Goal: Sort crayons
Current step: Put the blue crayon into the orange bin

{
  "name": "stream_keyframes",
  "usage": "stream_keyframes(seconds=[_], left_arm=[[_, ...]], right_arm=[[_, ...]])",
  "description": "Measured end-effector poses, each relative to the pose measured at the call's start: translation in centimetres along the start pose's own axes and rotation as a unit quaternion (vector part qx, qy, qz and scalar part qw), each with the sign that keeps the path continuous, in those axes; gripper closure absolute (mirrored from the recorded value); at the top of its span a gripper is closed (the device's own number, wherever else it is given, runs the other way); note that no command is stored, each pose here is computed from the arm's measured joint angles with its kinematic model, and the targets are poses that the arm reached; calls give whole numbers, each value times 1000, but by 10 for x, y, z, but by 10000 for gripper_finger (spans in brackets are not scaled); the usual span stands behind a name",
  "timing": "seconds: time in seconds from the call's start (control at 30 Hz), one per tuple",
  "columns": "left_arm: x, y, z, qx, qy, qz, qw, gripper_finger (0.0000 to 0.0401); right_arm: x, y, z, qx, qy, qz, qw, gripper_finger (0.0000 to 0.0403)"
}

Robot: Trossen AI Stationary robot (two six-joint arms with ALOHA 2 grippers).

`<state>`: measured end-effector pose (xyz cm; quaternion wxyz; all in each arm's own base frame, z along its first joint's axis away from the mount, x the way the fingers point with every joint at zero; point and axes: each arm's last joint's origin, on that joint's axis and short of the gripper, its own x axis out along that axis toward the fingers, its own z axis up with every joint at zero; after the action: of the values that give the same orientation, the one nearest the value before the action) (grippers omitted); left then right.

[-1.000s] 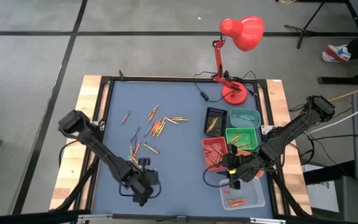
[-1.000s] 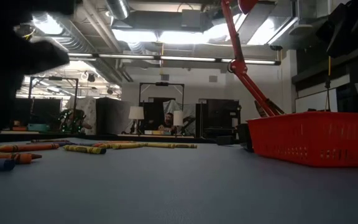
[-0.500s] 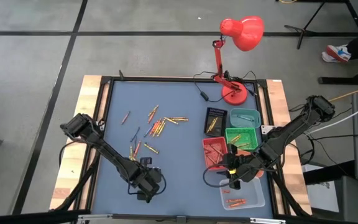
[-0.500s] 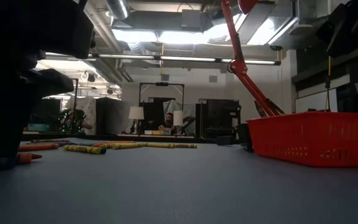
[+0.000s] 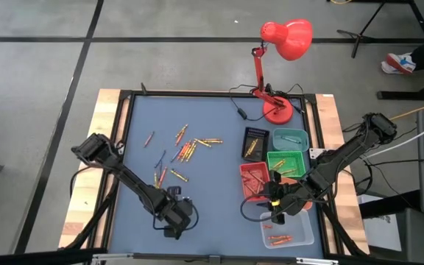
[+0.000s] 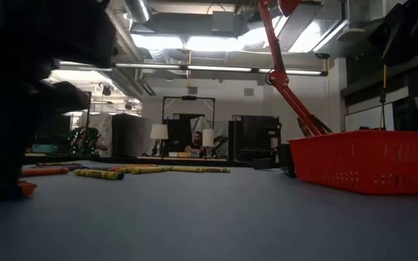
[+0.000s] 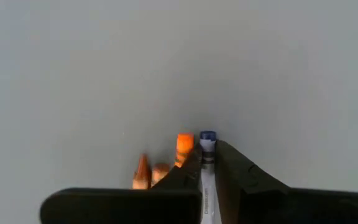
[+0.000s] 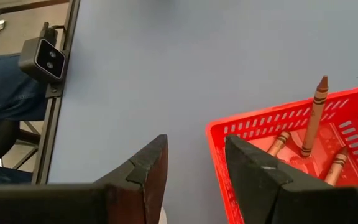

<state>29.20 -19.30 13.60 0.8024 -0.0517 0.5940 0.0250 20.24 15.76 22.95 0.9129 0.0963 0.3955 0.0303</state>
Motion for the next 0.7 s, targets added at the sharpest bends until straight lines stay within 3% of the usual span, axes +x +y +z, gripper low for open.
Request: stream_keyframes(seconds=[0.17,0.43,0.7], left_arm=[[4,8,16,-20,-31,-16,999,394],[6,30,52,4,-143,-1,990,393],[-1,66,97,22,-279,31,959,393]], right_arm=[[0,1,1,3,-6,4,1000,244],[0,1,1,3,-8,1,1000,244],[0,1,1,3,-9,1,1000,244]])
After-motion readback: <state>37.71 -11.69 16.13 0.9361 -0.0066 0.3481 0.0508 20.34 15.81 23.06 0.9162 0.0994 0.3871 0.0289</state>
